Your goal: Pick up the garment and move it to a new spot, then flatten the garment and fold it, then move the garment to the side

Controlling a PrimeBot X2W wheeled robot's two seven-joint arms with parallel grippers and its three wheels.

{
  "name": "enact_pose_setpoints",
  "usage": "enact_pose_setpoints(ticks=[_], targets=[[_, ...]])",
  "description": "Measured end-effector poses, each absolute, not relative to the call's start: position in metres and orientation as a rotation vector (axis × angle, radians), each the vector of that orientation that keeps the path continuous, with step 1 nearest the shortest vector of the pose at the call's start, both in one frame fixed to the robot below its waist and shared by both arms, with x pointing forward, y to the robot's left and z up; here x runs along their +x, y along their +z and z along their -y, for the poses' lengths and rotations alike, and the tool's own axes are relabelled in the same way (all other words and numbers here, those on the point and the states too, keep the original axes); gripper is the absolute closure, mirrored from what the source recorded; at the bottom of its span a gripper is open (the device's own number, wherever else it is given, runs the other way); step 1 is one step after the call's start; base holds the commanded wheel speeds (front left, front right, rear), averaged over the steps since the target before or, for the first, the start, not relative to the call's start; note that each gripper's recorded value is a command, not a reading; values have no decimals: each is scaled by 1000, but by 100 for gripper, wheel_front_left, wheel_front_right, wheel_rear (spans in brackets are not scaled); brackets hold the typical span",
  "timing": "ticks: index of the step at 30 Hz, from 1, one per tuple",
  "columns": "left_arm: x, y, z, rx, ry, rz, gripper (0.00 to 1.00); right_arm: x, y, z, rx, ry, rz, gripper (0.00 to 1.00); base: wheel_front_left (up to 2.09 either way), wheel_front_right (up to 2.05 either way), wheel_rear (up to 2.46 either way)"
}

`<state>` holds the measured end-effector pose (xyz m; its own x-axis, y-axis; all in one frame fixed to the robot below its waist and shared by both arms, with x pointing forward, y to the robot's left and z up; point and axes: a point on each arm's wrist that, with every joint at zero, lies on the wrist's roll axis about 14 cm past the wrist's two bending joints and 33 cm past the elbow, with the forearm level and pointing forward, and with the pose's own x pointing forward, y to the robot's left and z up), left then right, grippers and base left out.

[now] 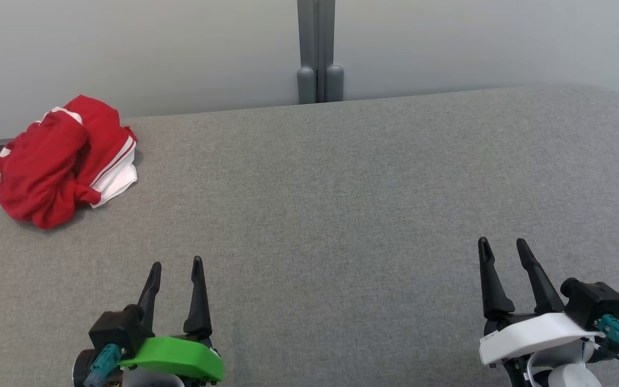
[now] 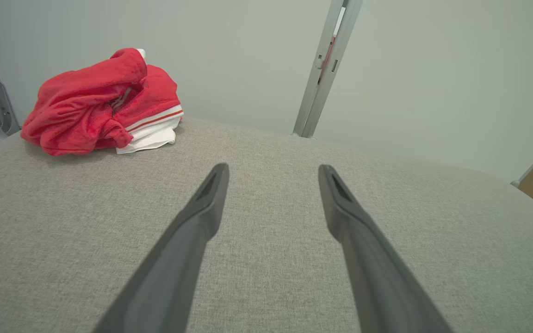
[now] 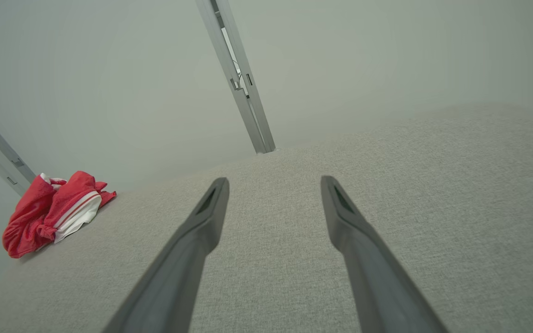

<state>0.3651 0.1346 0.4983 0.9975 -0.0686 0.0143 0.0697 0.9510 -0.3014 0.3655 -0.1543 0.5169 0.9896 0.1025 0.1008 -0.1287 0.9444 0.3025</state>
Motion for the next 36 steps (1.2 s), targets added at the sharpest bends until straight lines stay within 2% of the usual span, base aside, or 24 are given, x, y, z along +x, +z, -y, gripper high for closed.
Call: enact_pose_setpoints(ticks=[27,36], targets=[[361,495,-131,-169,-83,28,0,365,519,144,110,167,118,0,0,0,0],[361,493,-132,-163,-82,27,0,365,517,144,100,169,114,0,0,0,0]])
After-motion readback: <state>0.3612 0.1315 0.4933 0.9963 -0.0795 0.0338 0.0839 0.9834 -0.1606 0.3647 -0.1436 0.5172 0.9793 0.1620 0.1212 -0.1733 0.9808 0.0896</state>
